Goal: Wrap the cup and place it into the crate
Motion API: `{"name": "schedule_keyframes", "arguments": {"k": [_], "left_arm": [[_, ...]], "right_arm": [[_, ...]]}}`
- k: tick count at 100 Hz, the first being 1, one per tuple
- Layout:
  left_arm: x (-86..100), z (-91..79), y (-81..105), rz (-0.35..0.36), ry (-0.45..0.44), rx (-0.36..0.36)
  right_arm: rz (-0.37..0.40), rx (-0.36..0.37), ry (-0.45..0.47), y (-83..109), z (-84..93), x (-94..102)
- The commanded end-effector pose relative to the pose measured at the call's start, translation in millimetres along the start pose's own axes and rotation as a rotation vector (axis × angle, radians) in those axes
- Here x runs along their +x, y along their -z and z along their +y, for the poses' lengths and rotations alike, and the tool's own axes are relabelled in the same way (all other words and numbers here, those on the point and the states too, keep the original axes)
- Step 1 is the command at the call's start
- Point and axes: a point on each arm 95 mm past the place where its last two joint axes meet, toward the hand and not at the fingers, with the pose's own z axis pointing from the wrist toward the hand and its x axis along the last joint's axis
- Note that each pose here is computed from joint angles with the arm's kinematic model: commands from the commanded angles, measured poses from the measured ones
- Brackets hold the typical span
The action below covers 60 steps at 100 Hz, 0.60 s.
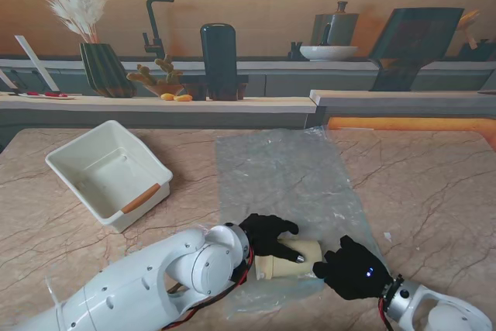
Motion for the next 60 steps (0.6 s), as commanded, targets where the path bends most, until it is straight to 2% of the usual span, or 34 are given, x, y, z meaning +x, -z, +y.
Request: {"name": "schedule_keyframes", "arguments": {"k": [1,18,32,60], "left_arm": [[4.7,1.1,1.9,0.019,0.014,0.007],[1.4,-1.5,7.5,0.042,0.035,0.044],[-0.5,-5.9,14.0,0.086,0.040,0.060],[-3.4,-8.5,30.0,0.168,-0.018,-0.021]], "right_arm": [[0.004,-0.024,-0.008,-2.8,6.8,1.1],[-0.016,-0.043,-0.047,-4.2,12.9,-2.5],[-0.054,-0.047,-0.098,-6.4,16.0,-5.7],[-0.153,-0.024,-0.210,-13.4,13.2,-12.8]]}}
